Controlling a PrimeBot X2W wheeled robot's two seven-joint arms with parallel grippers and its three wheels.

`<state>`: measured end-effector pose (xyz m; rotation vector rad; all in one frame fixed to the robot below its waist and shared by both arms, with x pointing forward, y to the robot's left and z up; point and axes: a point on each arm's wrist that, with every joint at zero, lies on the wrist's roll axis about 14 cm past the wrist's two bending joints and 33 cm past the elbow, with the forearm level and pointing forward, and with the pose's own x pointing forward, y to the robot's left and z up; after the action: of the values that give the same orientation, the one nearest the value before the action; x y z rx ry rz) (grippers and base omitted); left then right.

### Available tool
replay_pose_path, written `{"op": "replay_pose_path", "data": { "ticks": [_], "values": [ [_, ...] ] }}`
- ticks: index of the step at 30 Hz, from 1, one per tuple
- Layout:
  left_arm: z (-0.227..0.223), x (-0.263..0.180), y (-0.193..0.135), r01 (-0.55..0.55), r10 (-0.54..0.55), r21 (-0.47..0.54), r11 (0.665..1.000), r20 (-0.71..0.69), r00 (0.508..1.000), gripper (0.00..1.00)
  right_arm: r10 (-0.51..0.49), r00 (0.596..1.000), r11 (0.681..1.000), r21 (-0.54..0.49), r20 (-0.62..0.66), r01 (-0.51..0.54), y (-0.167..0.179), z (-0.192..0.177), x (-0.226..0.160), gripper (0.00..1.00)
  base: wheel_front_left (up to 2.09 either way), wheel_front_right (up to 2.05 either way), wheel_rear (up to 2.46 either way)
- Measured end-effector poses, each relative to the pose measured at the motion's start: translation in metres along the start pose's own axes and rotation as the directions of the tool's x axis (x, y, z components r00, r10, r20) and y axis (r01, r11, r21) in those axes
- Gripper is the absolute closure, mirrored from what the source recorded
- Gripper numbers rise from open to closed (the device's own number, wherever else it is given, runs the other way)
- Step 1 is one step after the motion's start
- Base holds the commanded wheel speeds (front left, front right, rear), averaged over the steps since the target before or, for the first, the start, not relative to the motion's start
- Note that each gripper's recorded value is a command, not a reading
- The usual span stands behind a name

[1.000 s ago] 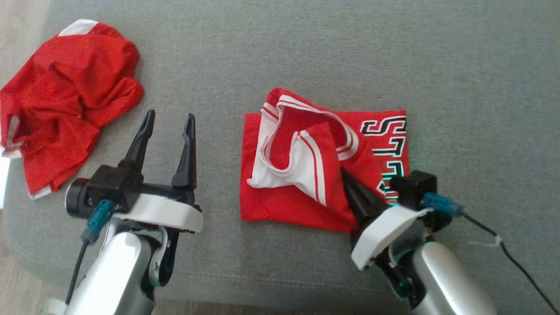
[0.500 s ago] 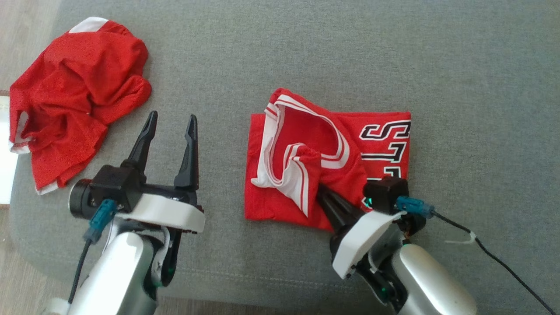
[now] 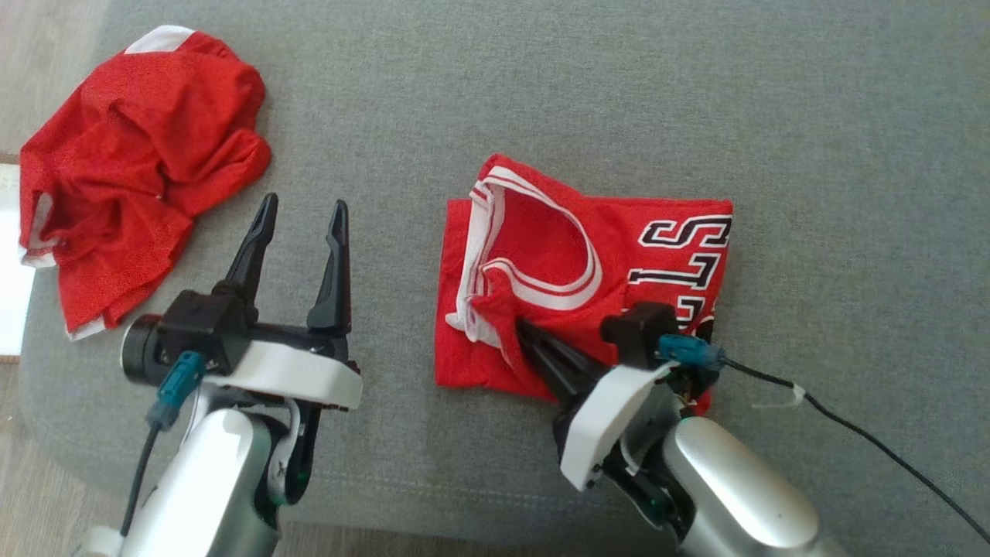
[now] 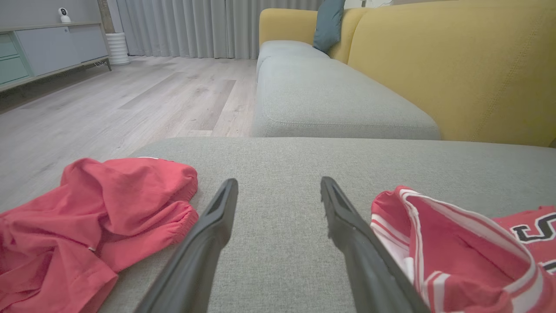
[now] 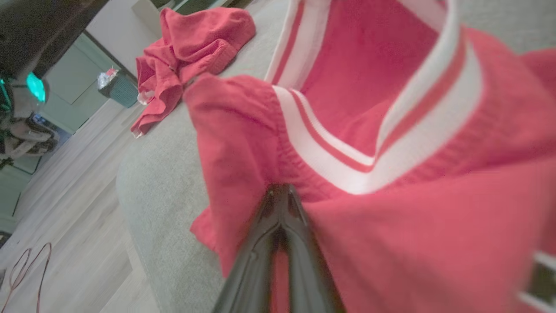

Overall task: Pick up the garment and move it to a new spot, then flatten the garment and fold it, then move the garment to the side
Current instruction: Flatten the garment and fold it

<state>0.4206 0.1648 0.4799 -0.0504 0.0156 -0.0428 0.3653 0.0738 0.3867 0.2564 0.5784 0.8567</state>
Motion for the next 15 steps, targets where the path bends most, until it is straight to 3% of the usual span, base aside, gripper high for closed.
{"op": "replay_pose_path", "data": {
  "ticks": [15],
  "values": [
    [0.003,-0.003,0.007,-0.034,0.035,-0.018,0.999,0.008,0.999,0.00,0.110,0.980,0.990,-0.065,-0.164,-0.122,0.031,-0.022,0.010,1.00,0.00,0.00,0.00]
  ]
}}
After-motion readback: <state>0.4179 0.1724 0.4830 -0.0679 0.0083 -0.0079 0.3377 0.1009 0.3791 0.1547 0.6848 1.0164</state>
